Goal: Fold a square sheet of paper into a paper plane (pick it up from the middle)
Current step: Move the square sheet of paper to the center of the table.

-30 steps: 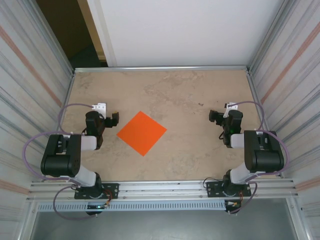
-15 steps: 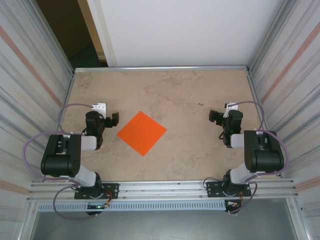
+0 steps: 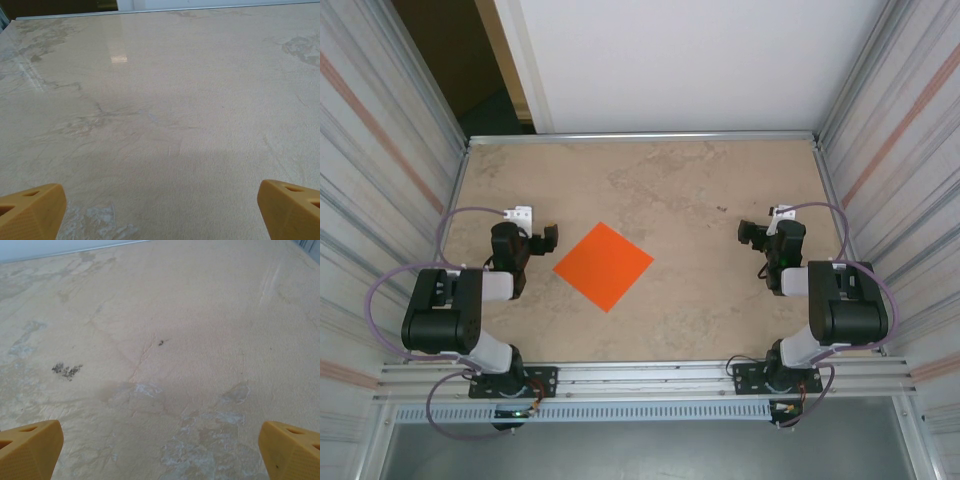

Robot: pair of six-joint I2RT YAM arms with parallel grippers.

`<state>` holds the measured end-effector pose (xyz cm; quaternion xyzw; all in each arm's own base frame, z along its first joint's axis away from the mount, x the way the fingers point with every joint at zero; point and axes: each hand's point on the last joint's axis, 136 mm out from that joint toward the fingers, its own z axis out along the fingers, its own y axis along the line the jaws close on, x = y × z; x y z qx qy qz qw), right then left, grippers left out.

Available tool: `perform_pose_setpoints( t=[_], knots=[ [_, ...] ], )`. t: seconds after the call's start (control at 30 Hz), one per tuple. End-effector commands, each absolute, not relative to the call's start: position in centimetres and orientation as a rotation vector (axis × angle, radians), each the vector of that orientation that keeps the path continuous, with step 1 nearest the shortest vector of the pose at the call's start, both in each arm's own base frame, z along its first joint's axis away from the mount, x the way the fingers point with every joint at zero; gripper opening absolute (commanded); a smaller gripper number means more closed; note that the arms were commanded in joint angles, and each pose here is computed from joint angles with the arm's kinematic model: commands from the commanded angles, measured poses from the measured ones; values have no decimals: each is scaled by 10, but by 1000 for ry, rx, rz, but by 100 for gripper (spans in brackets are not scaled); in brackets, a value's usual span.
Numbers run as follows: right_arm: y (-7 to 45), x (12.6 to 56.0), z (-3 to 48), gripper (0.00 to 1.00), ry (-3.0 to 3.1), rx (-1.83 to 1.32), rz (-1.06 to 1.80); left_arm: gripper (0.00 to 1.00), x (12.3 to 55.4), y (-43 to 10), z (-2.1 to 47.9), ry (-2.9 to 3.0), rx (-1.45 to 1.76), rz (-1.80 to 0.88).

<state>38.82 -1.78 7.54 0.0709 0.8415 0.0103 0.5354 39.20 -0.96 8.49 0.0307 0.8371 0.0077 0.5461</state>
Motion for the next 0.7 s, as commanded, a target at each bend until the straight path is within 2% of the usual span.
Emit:
perform_pose_setpoints(
  t=[0.0,0.13,0.3,0.47,0.67],
  knots=[
    [-15,392,99,99,1990,121,-14,99,394,1,102,1957,19,74],
    [-16,394,132,99,2006,148,-72,99,386,21,129,1960,-98,149],
    [2,400,163,99,2095,235,56,99,376,29,164,1973,-249,119],
    [55,412,177,99,2250,184,224,99,365,7,178,2056,-368,-117],
    [173,416,171,99,2408,9,529,99,358,4,170,2038,-489,-238]
  ],
)
